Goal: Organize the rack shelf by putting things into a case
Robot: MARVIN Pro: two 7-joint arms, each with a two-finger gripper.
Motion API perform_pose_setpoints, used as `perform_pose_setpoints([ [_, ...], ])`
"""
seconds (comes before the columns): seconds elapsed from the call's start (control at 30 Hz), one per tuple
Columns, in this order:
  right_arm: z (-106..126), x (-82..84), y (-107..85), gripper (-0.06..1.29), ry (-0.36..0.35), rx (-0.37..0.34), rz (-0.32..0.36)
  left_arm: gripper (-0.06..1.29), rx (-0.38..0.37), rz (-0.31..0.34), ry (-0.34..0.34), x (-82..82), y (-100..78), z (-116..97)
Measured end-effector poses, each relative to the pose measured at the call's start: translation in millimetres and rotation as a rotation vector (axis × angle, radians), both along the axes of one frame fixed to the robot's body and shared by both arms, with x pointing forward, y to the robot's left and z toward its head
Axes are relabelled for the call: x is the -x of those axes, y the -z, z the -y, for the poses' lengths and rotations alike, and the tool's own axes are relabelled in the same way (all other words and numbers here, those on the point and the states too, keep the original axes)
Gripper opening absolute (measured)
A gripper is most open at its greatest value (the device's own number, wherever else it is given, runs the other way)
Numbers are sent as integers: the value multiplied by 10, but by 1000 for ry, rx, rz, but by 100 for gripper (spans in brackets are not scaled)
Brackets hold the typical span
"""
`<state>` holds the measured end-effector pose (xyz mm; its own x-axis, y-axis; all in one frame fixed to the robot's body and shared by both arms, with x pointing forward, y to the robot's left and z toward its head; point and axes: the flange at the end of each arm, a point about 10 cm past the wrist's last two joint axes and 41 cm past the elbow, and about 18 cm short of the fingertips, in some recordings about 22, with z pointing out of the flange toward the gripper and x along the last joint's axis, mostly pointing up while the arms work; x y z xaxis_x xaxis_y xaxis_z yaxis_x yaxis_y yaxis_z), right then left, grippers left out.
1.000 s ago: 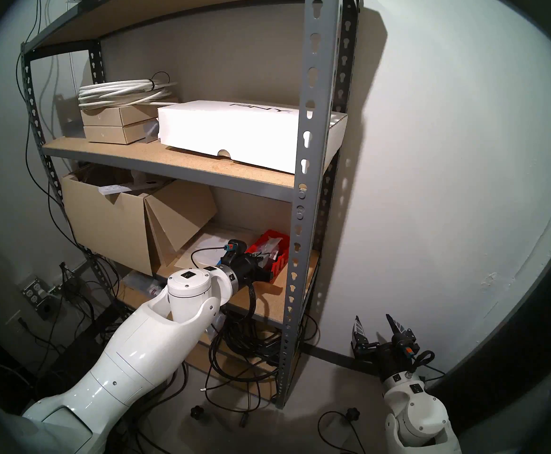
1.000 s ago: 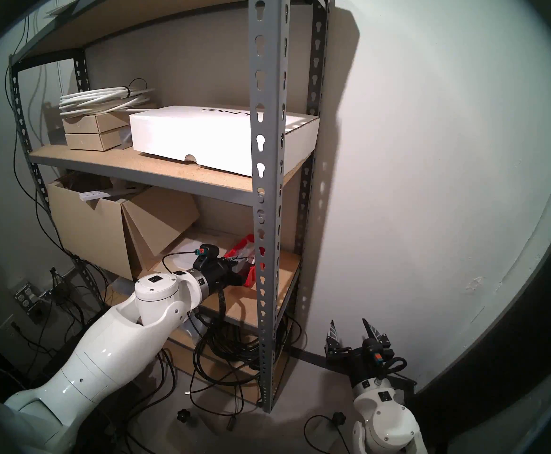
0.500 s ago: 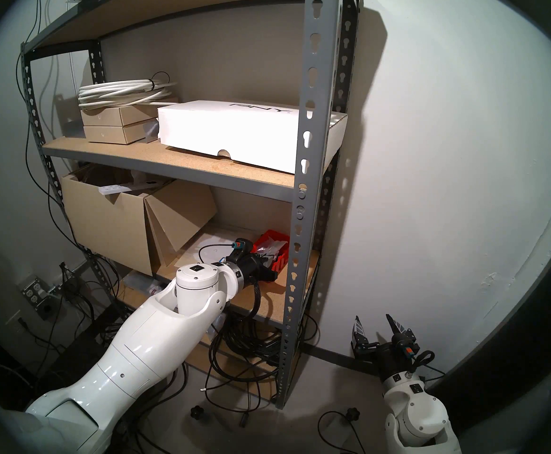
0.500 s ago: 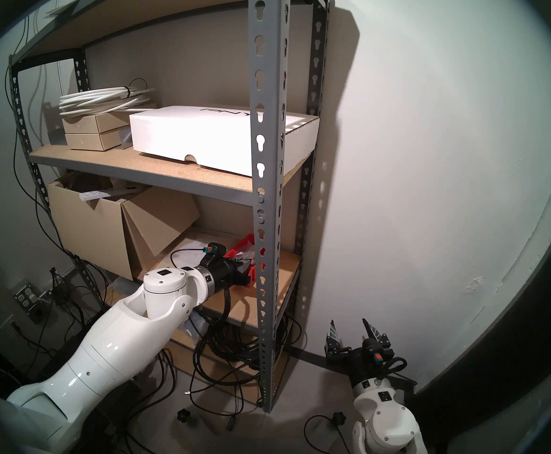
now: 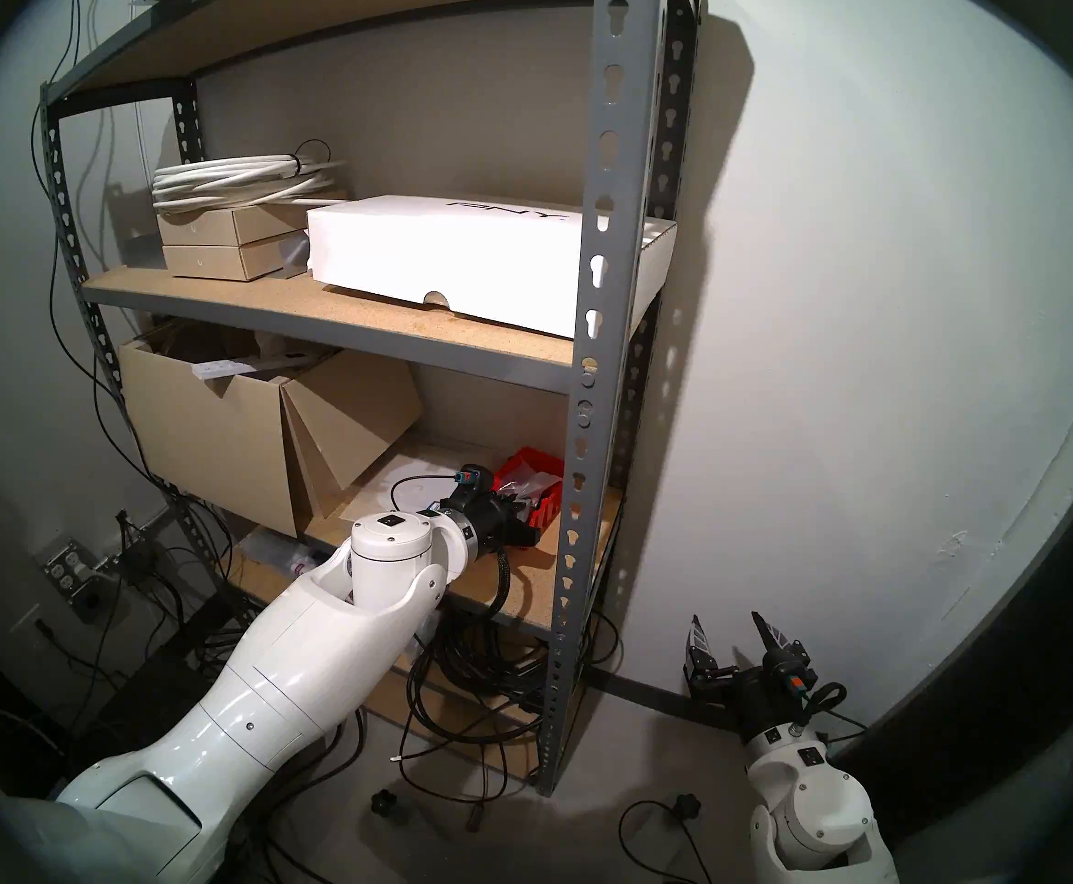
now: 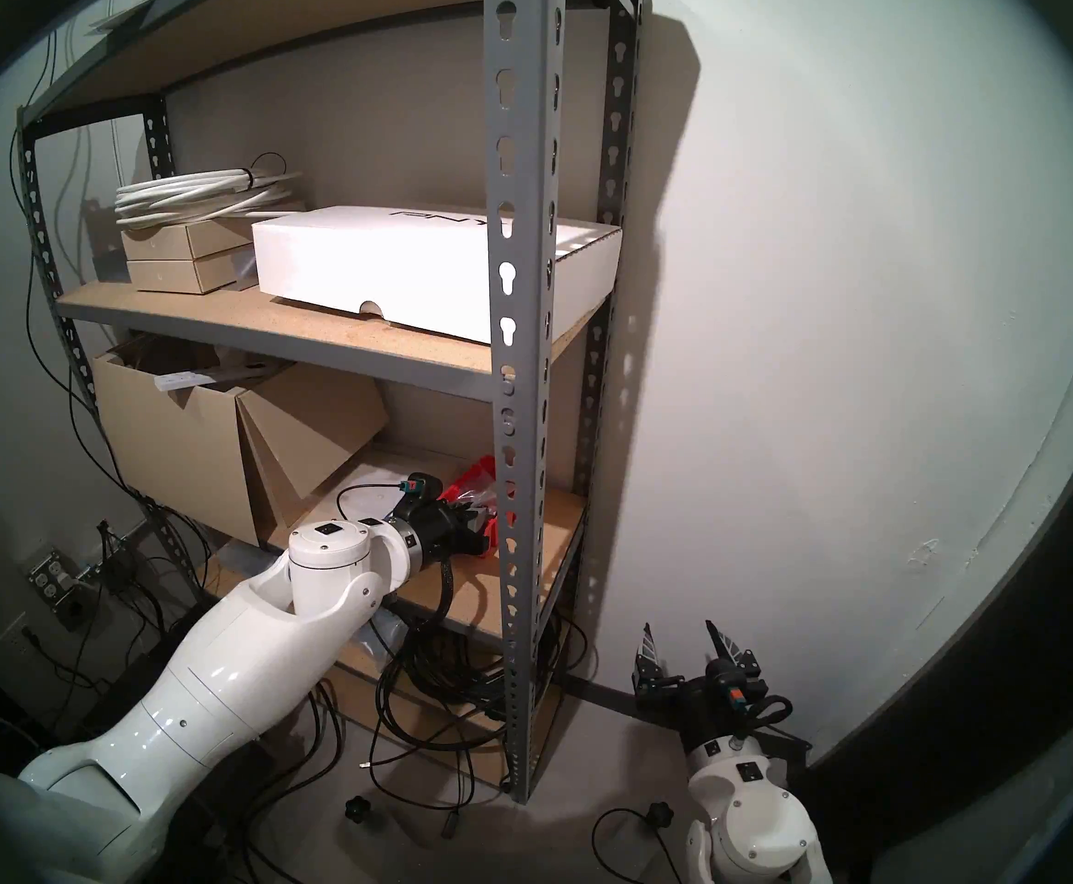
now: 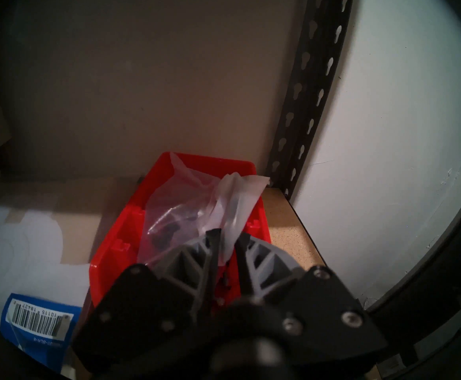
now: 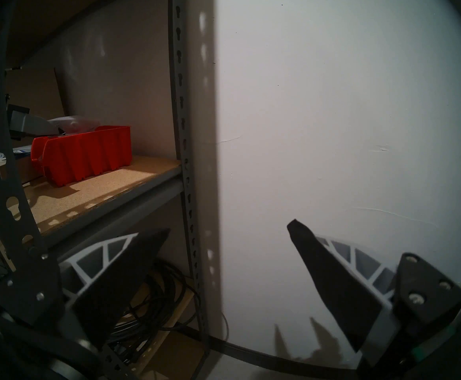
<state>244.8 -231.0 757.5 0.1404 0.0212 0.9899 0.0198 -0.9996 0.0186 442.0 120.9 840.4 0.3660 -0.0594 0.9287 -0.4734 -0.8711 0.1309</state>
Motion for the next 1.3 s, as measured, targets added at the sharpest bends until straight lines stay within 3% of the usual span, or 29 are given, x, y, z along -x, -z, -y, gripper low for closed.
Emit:
perform_pose_setpoints([
  [0.57, 0, 0, 0, 125, 0, 0, 0, 42, 26, 27, -26, -49, -101, -49],
  [1.3, 0, 0, 0, 125, 0, 0, 0, 50, 52, 67, -45, -186, -319, -63],
])
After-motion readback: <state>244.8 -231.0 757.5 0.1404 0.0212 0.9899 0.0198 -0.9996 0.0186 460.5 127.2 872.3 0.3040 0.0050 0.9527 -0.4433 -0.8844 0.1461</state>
